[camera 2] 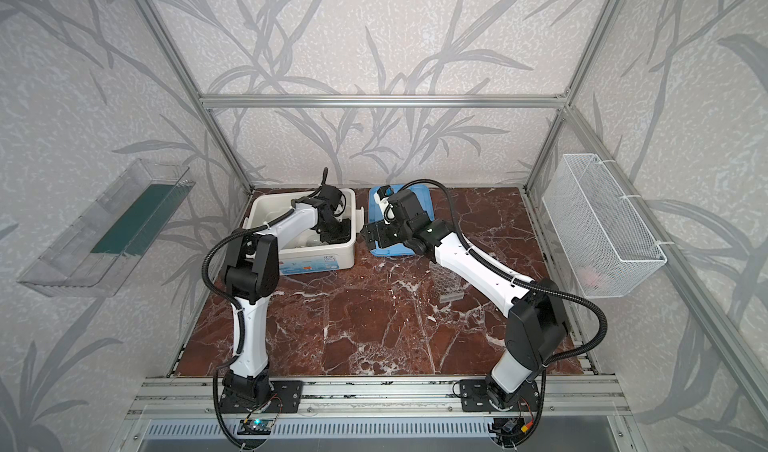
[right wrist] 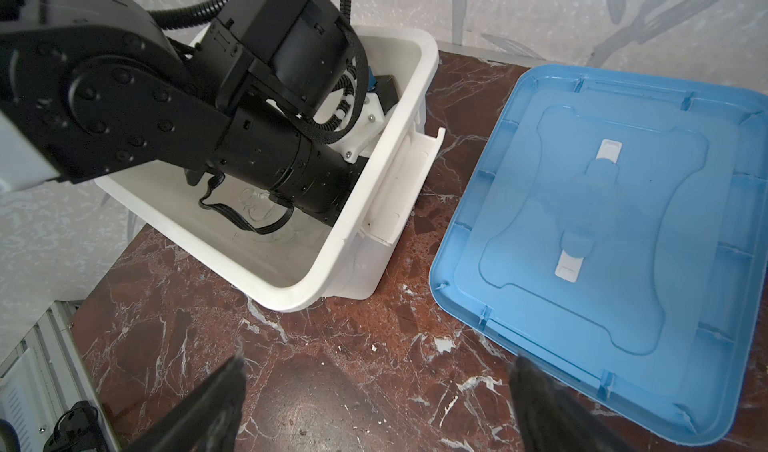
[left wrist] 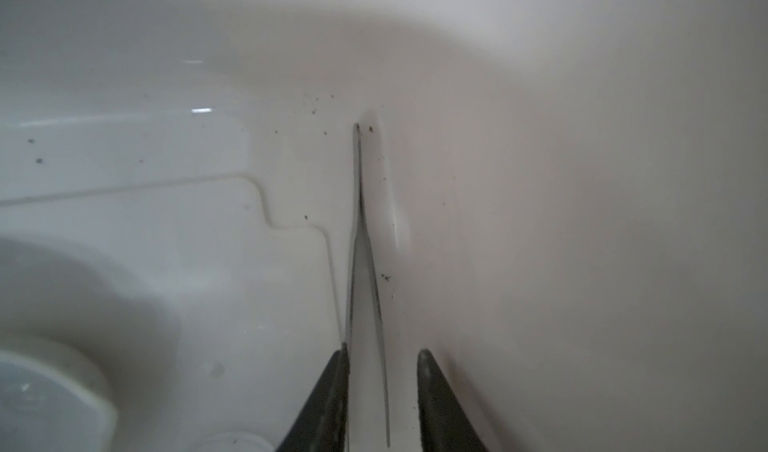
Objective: Organize the chemistry lab equipment
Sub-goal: 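Lower the tweezers into the tub and open the left gripper, then withdraw the left gripper from the tub while the right gripper reaches the blue lid's edge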
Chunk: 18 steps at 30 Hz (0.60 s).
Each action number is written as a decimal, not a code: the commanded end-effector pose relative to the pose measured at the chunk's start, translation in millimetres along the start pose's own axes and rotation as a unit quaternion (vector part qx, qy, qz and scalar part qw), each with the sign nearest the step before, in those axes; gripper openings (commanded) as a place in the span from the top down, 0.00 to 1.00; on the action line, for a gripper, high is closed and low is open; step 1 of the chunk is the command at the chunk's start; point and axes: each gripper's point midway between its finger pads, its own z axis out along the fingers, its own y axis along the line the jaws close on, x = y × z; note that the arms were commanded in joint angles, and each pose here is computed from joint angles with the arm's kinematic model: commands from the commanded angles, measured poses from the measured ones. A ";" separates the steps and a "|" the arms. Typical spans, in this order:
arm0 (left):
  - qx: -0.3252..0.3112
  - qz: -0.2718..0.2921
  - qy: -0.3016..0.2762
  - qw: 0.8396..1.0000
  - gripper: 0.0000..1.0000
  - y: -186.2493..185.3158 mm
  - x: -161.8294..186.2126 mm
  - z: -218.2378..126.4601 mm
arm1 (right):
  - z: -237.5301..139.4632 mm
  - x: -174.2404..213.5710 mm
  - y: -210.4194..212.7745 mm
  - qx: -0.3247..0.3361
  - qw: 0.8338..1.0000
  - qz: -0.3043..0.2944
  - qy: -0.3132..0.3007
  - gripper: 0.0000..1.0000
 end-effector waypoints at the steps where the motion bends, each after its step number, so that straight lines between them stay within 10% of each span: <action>1: -0.021 -0.005 0.023 0.999 0.67 7.7 12.1 -3.4 | -7.9 -9.7 -1.1 0.003 1.000 -0.004 -0.020 0.03; 9: -0.036 0.000 -0.019 0.999 0.57 3.2 -4.2 -48.3 | -14.5 -19.3 -2.1 0.008 0.999 -0.012 -0.029 0.03; 18: -0.022 0.004 -0.091 0.996 0.20 -11.1 -16.3 -123.4 | -28.3 -32.7 -24.3 0.050 0.998 -0.023 -0.030 0.01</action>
